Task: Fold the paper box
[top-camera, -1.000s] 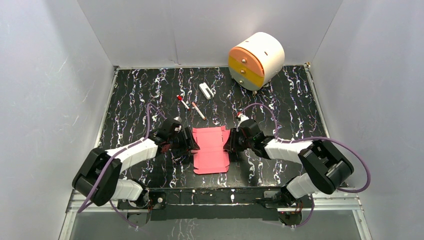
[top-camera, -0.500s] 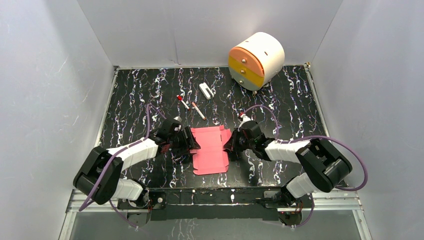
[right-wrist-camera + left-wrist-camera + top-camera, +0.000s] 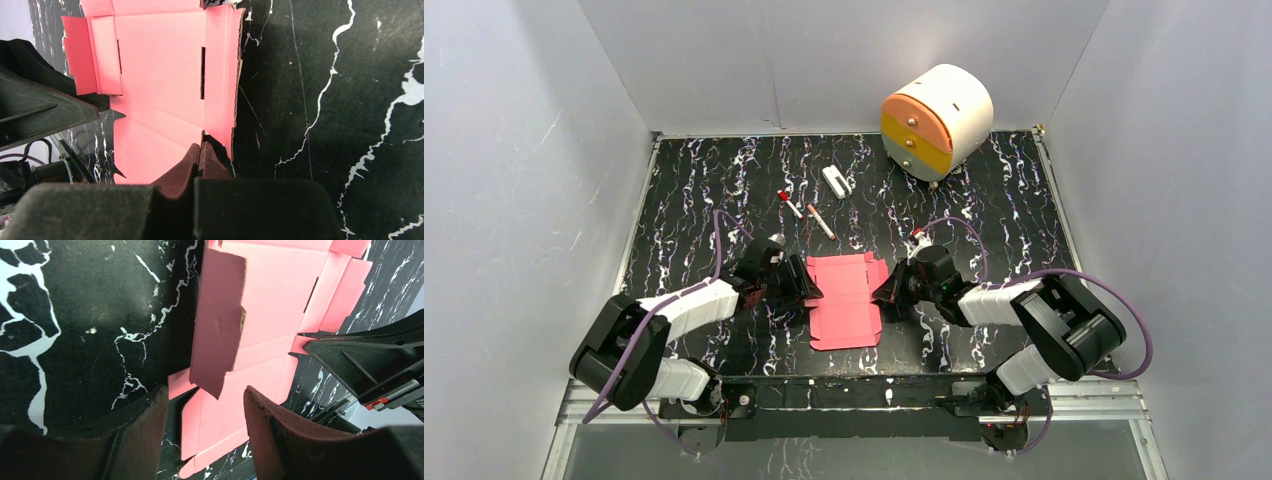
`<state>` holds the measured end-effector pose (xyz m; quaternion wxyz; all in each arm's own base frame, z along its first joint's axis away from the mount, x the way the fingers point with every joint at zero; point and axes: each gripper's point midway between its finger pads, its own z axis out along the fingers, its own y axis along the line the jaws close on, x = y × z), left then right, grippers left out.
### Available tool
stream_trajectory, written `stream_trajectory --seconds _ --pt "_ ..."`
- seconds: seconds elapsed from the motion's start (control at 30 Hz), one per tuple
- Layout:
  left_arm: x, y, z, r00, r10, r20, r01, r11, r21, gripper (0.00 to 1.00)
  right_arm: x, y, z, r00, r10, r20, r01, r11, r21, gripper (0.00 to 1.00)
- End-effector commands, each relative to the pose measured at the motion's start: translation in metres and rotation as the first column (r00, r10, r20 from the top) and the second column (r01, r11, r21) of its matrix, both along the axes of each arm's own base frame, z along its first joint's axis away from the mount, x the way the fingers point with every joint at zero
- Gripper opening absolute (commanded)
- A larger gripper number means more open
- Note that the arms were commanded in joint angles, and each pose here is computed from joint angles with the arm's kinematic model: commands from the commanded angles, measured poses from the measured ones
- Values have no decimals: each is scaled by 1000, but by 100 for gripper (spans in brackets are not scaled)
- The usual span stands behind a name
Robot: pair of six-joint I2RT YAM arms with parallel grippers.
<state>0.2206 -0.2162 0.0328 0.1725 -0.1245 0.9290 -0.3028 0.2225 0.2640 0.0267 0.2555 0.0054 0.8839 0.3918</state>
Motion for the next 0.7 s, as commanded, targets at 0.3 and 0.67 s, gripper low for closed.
stream_trajectory --seconds 0.3,0.67 --pt "7 -14 28 992 -58 114 58 998 4 26 2 5 -2 999 39 13 -39 999 -6 0" --pt "4 -23 31 986 -103 131 93 992 81 25 3 4 -8 999 35 1 -35 998 -47 0"
